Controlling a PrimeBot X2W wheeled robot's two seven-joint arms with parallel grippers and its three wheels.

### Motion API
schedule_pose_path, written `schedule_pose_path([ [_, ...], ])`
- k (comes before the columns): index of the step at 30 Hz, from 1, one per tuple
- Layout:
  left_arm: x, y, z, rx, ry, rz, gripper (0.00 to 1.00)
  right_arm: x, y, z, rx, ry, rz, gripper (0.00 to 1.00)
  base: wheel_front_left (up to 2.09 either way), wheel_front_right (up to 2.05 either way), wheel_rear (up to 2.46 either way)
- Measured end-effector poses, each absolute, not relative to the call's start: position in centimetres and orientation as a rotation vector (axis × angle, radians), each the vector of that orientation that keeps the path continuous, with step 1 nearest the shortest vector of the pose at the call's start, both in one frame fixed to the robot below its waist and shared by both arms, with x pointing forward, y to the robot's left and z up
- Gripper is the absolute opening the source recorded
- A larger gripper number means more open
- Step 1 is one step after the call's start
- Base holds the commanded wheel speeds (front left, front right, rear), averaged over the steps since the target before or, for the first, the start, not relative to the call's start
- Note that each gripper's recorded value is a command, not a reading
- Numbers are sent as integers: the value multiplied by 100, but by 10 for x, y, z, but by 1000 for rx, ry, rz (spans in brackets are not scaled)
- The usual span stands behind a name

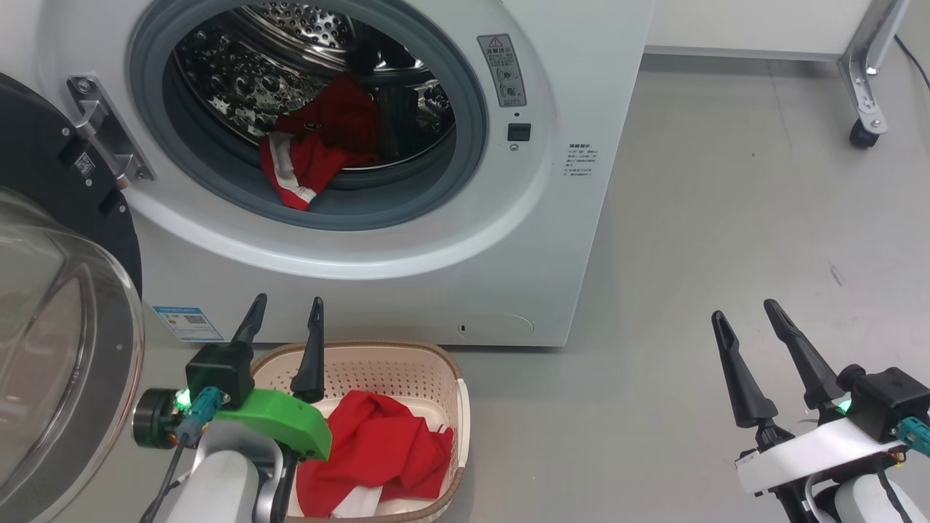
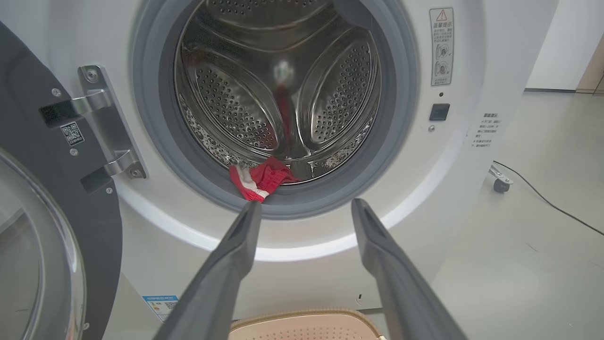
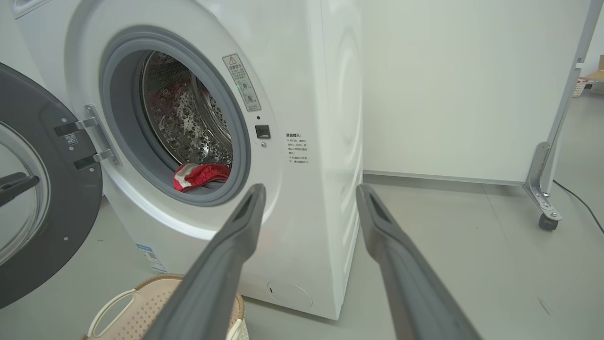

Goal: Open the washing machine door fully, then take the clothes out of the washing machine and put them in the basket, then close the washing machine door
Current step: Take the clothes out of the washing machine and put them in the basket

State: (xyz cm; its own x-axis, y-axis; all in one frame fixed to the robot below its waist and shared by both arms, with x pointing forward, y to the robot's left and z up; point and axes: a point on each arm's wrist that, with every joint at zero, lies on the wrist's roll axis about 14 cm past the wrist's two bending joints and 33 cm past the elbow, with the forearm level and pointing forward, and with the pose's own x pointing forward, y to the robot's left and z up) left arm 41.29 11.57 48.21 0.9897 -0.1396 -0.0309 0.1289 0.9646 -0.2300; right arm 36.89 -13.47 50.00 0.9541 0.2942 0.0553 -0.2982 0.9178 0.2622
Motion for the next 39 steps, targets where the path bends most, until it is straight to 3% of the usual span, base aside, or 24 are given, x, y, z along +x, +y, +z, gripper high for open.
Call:
schedule_pose_path([
  [39, 381, 104, 491, -252, 10, -132, 100, 357, -142, 506, 262, -38, 274, 100, 0, 0, 0],
])
